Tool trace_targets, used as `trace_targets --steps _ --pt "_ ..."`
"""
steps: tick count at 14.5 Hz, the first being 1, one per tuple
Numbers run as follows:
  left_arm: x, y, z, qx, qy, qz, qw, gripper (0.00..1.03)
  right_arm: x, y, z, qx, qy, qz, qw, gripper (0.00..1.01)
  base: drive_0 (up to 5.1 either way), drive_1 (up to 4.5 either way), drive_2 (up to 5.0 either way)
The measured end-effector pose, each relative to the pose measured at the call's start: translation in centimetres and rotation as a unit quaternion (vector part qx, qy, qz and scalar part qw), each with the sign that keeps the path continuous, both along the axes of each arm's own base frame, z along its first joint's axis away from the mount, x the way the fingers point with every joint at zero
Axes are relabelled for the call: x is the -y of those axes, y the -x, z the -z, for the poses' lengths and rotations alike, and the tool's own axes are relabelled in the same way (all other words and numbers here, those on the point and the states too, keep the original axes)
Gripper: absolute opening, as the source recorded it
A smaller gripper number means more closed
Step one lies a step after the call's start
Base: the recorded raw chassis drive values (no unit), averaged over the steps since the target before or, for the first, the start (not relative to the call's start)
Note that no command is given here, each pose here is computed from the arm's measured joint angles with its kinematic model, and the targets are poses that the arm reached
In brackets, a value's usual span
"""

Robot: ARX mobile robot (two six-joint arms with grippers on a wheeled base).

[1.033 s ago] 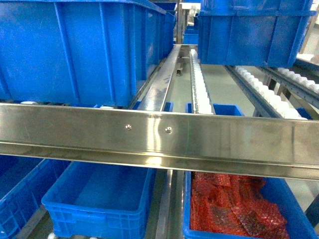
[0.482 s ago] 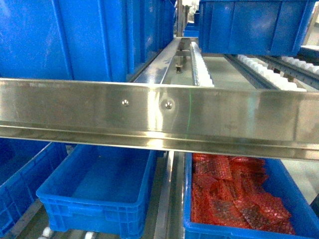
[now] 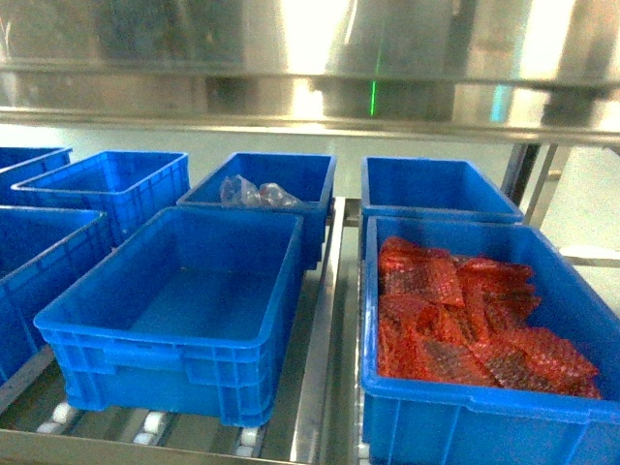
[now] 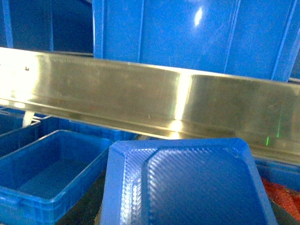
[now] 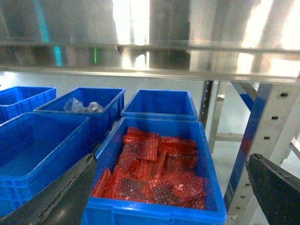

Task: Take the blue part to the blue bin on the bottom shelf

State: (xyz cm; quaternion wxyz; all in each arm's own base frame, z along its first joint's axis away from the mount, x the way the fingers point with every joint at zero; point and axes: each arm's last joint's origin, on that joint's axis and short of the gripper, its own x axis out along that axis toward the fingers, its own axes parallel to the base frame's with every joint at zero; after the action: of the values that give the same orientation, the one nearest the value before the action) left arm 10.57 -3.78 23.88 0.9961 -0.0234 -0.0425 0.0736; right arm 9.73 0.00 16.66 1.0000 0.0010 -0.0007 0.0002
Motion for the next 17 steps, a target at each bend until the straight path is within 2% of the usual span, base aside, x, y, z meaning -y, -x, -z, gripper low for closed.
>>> trace_targets --steps 17 --pt "0.0 0.0 0.06 -0.001 -0.001 0.001 1.0 0.43 0.0 0.0 0.0 0.0 0.0 0.0 1.0 0.98 0.0 0.0 0.0"
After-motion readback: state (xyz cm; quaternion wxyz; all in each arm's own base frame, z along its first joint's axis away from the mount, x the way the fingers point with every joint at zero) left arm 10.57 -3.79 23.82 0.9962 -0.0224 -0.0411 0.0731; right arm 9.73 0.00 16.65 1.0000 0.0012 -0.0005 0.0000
